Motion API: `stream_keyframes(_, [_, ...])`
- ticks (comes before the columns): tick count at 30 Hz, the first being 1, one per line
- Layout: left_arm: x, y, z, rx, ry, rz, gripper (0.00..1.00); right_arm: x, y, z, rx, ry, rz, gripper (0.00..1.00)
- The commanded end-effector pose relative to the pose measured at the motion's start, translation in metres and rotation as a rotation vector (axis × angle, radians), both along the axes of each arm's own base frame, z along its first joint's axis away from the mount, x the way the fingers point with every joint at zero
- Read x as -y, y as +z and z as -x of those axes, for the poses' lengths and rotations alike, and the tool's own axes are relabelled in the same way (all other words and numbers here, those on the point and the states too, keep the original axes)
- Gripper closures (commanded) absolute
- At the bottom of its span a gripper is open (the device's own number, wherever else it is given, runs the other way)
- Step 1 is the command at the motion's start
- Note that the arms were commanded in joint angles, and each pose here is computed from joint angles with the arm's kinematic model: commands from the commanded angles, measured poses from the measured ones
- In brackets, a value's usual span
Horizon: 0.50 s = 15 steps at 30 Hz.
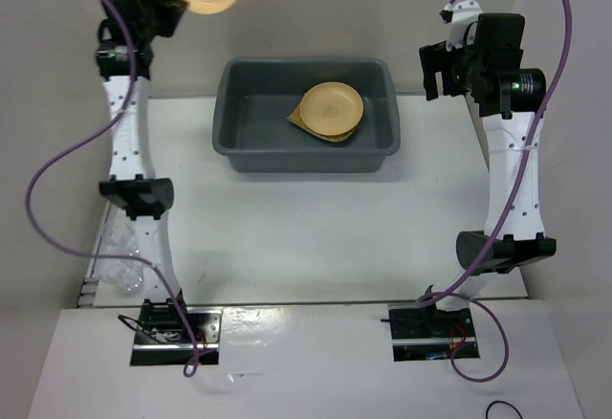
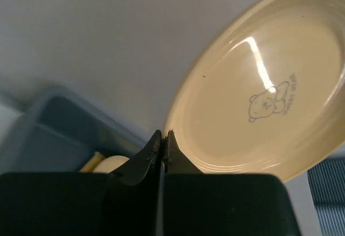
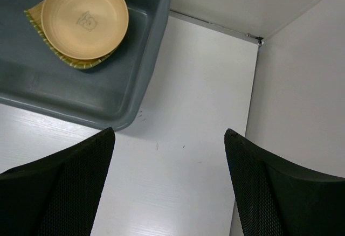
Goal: Place the mixed dishes into the plastic bin
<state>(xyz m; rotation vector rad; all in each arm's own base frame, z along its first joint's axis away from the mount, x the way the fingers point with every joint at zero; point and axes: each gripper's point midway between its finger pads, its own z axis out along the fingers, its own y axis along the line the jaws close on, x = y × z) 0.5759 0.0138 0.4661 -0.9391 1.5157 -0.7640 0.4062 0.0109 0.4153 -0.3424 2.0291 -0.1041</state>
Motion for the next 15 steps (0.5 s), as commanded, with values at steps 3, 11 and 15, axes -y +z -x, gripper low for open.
stream_keyframes(3, [0.15,-0.127,-0.052,-0.181,-0.403,0.047,1.0,0.009,0.021,0.007,0.067,-0.025,0.028,0.13])
stream_keyframes(11, [0.259,-0.183,-0.063,-0.17,-0.545,0.064,1.0,0.017,0.004,-0.005,0.028,-0.061,0.059,0.13])
stream_keyframes(15, [0.283,-0.237,-0.07,-0.245,-0.565,0.113,1.0,0.024,0.0,-0.01,0.017,-0.089,0.085,0.13])
